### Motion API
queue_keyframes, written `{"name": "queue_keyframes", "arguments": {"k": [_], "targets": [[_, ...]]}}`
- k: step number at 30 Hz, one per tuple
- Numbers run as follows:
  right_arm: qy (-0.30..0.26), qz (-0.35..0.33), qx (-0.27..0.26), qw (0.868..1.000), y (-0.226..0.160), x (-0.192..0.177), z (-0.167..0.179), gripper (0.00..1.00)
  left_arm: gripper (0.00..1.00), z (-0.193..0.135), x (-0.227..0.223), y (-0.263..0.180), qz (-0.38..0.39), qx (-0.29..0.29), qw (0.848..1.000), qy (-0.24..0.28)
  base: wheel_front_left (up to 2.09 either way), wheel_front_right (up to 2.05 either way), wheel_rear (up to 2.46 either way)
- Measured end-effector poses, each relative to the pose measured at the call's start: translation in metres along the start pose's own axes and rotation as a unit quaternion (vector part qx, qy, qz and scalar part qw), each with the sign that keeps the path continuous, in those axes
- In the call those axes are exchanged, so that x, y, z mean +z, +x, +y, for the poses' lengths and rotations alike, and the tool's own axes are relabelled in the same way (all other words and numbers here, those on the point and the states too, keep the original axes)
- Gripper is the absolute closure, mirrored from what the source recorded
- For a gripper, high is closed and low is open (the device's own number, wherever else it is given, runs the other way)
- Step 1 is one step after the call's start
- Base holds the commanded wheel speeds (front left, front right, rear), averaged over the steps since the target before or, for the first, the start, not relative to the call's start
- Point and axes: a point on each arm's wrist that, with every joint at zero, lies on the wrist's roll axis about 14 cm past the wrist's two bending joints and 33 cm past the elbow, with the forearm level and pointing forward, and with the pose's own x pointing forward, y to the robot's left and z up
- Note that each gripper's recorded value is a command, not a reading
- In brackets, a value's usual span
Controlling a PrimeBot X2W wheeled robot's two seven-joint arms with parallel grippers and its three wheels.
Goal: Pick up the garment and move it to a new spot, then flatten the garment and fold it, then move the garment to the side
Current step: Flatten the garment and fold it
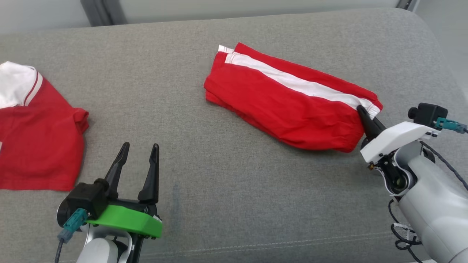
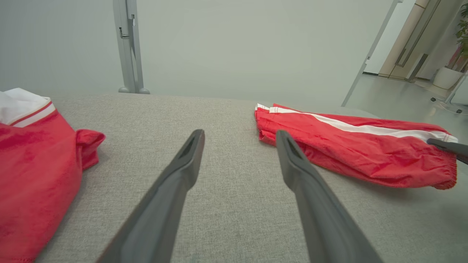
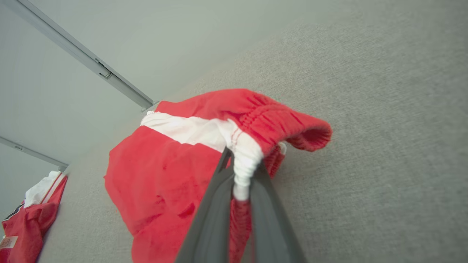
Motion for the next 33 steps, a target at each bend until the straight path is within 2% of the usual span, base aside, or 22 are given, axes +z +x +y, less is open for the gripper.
{"name": "queue_keyframes", "arguments": {"k": [7,11,17,22,25,33], "targets": [[-0.03,-0.02,-0.039,0.999,-0.031,0.022,-0.043,1.0,0.0,-0.017,-0.007,0.002,0.009,-0.027,1.0,0.002,0.0,0.0,0.0],[-0.038,-0.046,-0.04,0.997,-0.039,0.044,-0.048,1.0,0.0,-0.029,-0.009,0.001,0.012,-0.045,0.999,0.0,0.0,0.0,0.0],[-0.069,-0.025,0.021,0.997,-0.019,0.049,-0.005,1.0,0.0,-0.036,-0.018,-0.003,0.026,-0.053,0.998,-0.004,0.0,0.0,0.0],[-0.098,-0.01,0.074,0.992,0.007,0.054,0.038,1.0,0.0,-0.027,-0.019,-0.007,0.027,-0.037,0.999,-0.006,0.0,0.0,0.0],[-0.106,0.02,0.093,0.99,0.022,0.045,0.057,1.0,0.0,-0.019,-0.019,-0.01,0.027,-0.023,0.999,-0.007,0.0,0.0,0.0],[-0.129,0.051,0.113,0.984,0.065,0.045,0.1,1.0,0.0,0.006,-0.018,-0.017,0.027,0.02,0.999,-0.007,0.0,0.0,0.0]]}}
